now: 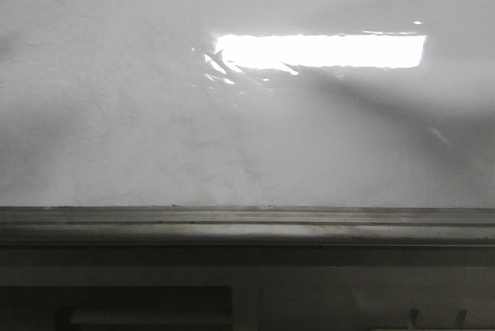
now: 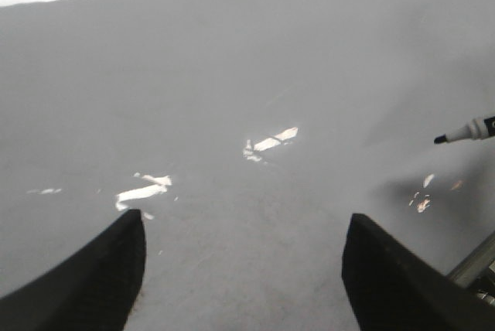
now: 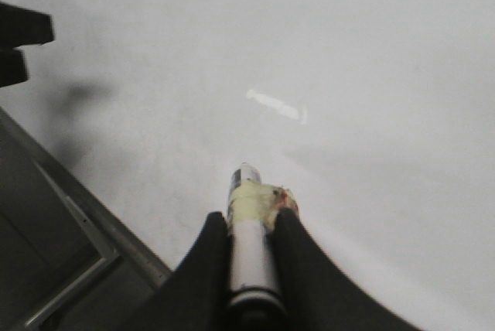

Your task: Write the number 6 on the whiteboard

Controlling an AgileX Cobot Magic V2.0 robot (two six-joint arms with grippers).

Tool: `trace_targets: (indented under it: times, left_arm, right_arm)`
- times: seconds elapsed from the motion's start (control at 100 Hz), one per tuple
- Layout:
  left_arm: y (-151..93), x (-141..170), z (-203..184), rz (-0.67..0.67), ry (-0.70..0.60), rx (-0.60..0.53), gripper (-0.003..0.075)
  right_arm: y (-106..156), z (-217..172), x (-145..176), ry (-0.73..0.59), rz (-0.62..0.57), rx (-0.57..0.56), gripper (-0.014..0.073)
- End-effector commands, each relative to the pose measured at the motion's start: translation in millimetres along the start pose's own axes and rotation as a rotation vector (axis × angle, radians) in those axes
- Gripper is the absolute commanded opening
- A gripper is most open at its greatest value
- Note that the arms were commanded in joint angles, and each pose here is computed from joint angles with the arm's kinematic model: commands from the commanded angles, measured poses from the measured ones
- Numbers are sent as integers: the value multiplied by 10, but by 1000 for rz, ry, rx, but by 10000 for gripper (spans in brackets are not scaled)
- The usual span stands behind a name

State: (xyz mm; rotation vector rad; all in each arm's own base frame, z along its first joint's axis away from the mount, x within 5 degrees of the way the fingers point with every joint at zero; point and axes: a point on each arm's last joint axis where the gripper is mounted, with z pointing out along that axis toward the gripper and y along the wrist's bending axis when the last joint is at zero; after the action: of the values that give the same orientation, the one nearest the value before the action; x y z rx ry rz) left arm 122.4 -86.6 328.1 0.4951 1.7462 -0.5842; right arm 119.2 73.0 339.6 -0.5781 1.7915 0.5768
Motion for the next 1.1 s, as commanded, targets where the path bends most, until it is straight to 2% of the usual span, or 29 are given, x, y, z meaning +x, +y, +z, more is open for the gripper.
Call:
trace_targets:
  times: [0.0,0.15,0.31,0.37,0.49,0.61,0.71,0.82,0.96,1.09]
  left_arm:
    - [47,-26,-141,-53,-101,-54,491]
    - [56,85,-248,-64,-121,-66,491]
    - [55,92,-256,-64,-123,-66,491]
    - [55,92,-256,-64,-123,-66,491]
    - [55,92,-256,-64,-123,-66,491]
    - [56,91,-257,-64,-124,-67,491]
    - [56,91,-257,-64,-124,-67,491]
    - [57,90,-257,-64,-126,-69,491]
    - [61,86,-258,-64,-131,-72,491]
    - [61,86,-258,-64,-131,-72,491]
  right_arm:
    - [-75,-28,-136,-112,17,91,-45]
    - [-204,70,-154,-130,36,175,-45]
    - [-340,280,-123,-76,64,214,-45]
    - [-359,379,-94,-26,77,188,-45]
    - [-308,533,13,116,70,60,-45]
    - [-245,550,131,246,9,-33,-45]
    - [-259,487,180,313,-32,1,-45]
    - [-289,383,126,274,-59,88,-45]
    - [-292,270,-42,101,-44,165,-45]
    - [-306,335,-75,54,22,155,-45]
